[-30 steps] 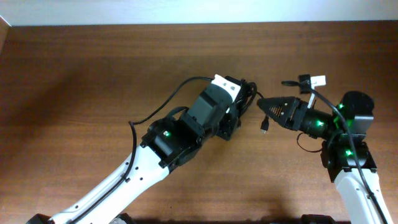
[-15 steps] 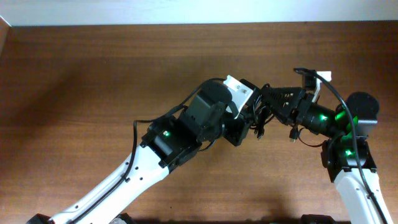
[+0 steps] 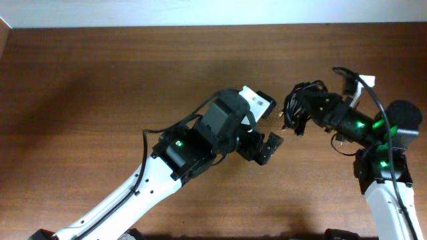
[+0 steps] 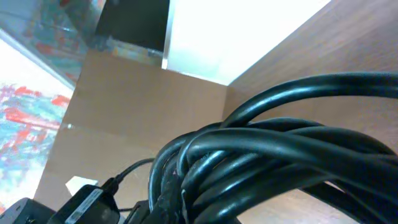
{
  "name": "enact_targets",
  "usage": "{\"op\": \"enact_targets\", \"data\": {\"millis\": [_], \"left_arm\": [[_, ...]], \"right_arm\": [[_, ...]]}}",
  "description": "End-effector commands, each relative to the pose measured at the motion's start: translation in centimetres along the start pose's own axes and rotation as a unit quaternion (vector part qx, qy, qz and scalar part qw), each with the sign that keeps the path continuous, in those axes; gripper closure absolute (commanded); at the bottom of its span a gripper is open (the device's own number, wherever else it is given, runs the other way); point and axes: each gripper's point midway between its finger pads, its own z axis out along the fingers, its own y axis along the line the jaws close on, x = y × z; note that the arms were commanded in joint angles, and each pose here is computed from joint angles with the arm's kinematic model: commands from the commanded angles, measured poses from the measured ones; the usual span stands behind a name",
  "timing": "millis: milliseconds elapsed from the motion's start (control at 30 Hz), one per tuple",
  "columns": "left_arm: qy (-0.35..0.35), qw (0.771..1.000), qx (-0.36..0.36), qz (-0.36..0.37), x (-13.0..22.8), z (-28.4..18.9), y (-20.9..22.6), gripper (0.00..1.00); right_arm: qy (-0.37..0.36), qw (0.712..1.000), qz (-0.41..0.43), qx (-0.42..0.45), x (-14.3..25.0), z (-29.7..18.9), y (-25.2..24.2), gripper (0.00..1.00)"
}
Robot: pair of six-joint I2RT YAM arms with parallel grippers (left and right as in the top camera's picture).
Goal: Untangle cables
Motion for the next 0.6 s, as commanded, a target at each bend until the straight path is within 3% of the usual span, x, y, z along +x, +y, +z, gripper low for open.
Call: {"op": "enact_targets", "data": {"millis": [0, 67, 133, 200, 300, 333, 367, 433, 500, 567], "left_arm": [[-0.021, 0.993, -0.028, -0.113, -0.8, -0.7, 0.9, 0.01], [-0.036, 0.986, 0.005, -0.161, -1.8, -0.7, -0.2, 0.01], [-0.027, 0.986, 0.064, -0.154, -2.0, -0.8, -2.4, 0.01], [-0.029, 0.984, 0.068, -0.159, -2.2, -0.9, -2.5, 0.0], [-0.039, 0.976, 0.066, -0.206, -2.7, -0.9, -2.3, 0.38], [-0.046, 0.969, 0.044, -0.24, -2.8, -0.8, -1.5, 0.46], [-0.047, 0.965, 0.032, -0.255, -2.7, -0.6, -1.0, 0.44], [-0.034, 0.954, 0.019, -0.299, -2.1, 0.4, -0.4, 0.5], [-0.009, 0.934, 0.013, -0.356, -1.0, 2.2, 0.0, 0.45], [0.008, 0.931, 0.051, -0.361, -1.1, 2.7, -1.3, 0.41]], "right_arm": [[-0.012, 0.999, -0.05, -0.001, -0.7, -0.4, 0.4, 0.96], [-0.016, 0.998, -0.068, 0.001, -0.8, -0.4, 0.4, 0.96], [-0.023, 0.995, -0.1, 0.006, -1.1, -0.4, 0.2, 0.96], [-0.029, 0.993, -0.113, 0.015, -1.2, -0.5, -0.2, 0.96], [-0.039, 0.993, -0.107, 0.034, -1.5, -0.5, -1.0, 0.96], [-0.037, 0.993, -0.107, 0.032, -1.4, -0.5, -1.0, 0.96], [-0.035, 0.993, -0.107, 0.031, -1.3, -0.5, -1.0, 0.96], [-0.029, 0.992, -0.115, 0.028, -1.2, -0.4, -0.9, 0.96], [-0.026, 0.991, -0.127, 0.027, -1.0, -0.4, -0.9, 0.96], [-0.027, 0.991, -0.127, 0.027, -1.1, -0.4, -0.9, 0.96]]}}
